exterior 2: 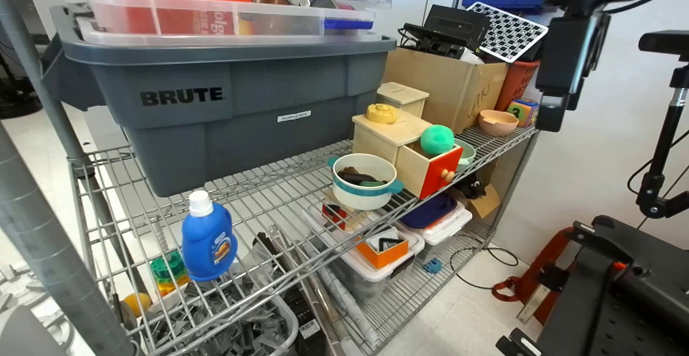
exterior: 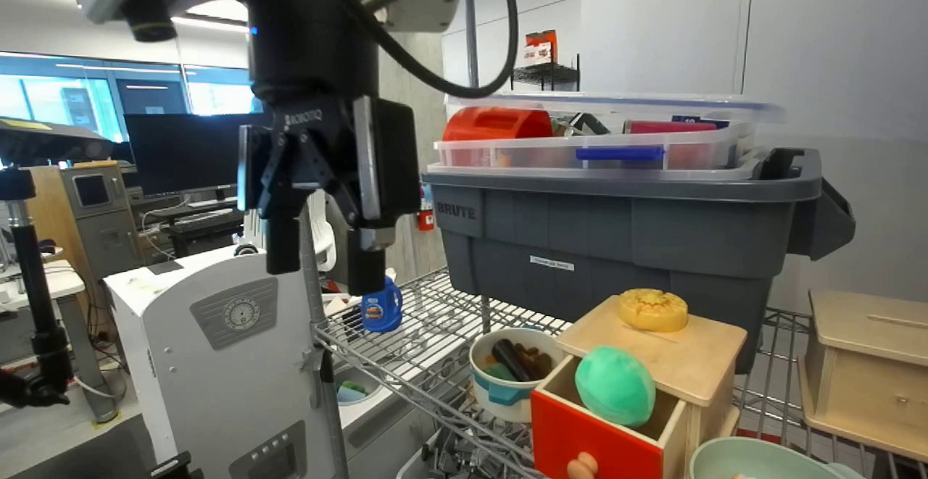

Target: Pick up the pee plus toy and put it in the drawer

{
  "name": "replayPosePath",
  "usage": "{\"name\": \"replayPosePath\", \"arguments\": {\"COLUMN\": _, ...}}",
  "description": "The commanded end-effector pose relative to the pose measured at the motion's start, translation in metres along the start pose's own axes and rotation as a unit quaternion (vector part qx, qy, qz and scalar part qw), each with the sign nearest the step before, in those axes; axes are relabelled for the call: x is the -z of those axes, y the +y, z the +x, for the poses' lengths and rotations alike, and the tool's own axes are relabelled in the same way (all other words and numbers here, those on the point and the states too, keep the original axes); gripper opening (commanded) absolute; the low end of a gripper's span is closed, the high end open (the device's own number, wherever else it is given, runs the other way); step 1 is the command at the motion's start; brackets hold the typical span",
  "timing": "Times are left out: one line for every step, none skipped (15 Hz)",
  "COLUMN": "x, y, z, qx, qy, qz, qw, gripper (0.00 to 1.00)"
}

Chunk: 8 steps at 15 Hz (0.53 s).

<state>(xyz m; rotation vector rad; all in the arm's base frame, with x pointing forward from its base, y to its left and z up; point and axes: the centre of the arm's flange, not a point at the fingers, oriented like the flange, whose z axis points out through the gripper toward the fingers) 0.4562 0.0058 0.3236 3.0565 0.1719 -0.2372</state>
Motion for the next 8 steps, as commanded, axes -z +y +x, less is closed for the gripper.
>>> {"name": "replayPosePath", "arguments": {"x": 0.0035, "y": -0.0007, "z": -0.0095, "qx": 0.000, "qy": 0.004, "qz": 0.000, "qw": 1.0000, "gripper": 1.00}}
{"name": "replayPosePath", "arguments": {"x": 0.0064, "y": -0.0010, "z": -0.0157, "qx": -0.001, "qy": 0.007, "qz": -0.001, "qw": 1.0000, "gripper": 1.00}}
{"name": "replayPosePath", "arguments": {"x": 0.0073, "y": -0.0010, "z": -0.0169, "qx": -0.001, "qy": 0.008, "qz": -0.001, "qw": 1.0000, "gripper": 1.00}}
{"name": "replayPosePath", "arguments": {"x": 0.0061, "y": -0.0011, "z": -0.0161, "qx": -0.001, "qy": 0.007, "qz": -0.001, "qw": 1.0000, "gripper": 1.00}}
{"name": "replayPosePath", "arguments": {"x": 0.0039, "y": -0.0011, "z": -0.0147, "qx": 0.000, "qy": 0.004, "qz": 0.000, "qw": 1.0000, "gripper": 1.00}}
{"name": "replayPosePath", "arguments": {"x": 0.0019, "y": -0.0012, "z": -0.0142, "qx": 0.000, "qy": 0.002, "qz": 0.000, "qw": 1.0000, "gripper": 1.00}}
{"name": "replayPosePath", "arguments": {"x": 0.0006, "y": -0.0013, "z": -0.0138, "qx": 0.000, "qy": 0.000, "qz": 0.000, "qw": 1.0000, "gripper": 1.00}}
{"name": "replayPosePath", "arguments": {"x": -0.0003, "y": -0.0013, "z": -0.0134, "qx": 0.000, "qy": -0.001, "qz": 0.000, "qw": 1.0000, "gripper": 1.00}}
